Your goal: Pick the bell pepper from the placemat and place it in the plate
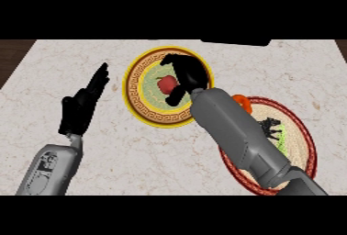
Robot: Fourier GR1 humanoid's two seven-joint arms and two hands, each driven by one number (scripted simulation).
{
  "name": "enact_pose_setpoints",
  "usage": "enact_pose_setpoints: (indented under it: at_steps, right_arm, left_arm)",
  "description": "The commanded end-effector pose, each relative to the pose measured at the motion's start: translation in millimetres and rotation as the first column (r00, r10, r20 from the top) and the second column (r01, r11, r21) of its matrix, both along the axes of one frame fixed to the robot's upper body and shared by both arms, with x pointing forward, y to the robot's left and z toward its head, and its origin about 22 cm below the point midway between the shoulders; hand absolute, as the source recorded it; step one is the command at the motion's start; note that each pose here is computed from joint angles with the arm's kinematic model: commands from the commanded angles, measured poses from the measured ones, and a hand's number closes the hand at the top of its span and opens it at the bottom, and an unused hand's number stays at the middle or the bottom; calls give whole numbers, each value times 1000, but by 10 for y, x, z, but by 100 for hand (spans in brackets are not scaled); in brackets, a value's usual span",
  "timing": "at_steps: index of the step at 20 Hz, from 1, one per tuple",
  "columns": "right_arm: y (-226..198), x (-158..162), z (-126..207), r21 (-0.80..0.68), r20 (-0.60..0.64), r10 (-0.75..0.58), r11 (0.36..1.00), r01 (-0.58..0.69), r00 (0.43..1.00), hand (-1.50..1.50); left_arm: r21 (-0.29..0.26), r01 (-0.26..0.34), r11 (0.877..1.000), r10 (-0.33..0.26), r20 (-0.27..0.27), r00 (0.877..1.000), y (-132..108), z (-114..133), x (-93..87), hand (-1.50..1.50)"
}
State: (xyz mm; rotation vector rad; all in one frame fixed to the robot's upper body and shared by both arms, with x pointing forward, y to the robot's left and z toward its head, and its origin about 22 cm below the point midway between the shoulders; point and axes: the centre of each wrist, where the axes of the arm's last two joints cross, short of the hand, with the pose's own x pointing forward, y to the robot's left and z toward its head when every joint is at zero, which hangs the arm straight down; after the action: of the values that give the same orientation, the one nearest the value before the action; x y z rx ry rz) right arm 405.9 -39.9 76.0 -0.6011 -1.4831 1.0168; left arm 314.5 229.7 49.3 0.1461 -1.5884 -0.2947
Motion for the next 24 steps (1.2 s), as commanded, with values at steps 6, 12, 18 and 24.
enact_pose_setpoints:
  at_steps: [6,12,18,24]
  right_arm:
    - [-64,-15,-133,277,-2,21,961,-20,1000,-150]
    - [-183,74,-29,537,17,-132,837,102,991,-150]
    - [-779,221,-45,636,20,-252,750,182,968,-150]
    - [-1363,272,70,664,6,-249,725,182,969,-150]
  left_arm:
    - [8,-2,1000,1,6,1000,-104,-49,71,0]
    - [-13,-27,1000,27,-17,999,43,-191,-112,0]
    - [0,-92,996,92,-28,995,289,-166,-113,0]
    - [-5,-96,995,96,-35,995,250,-170,-82,0]
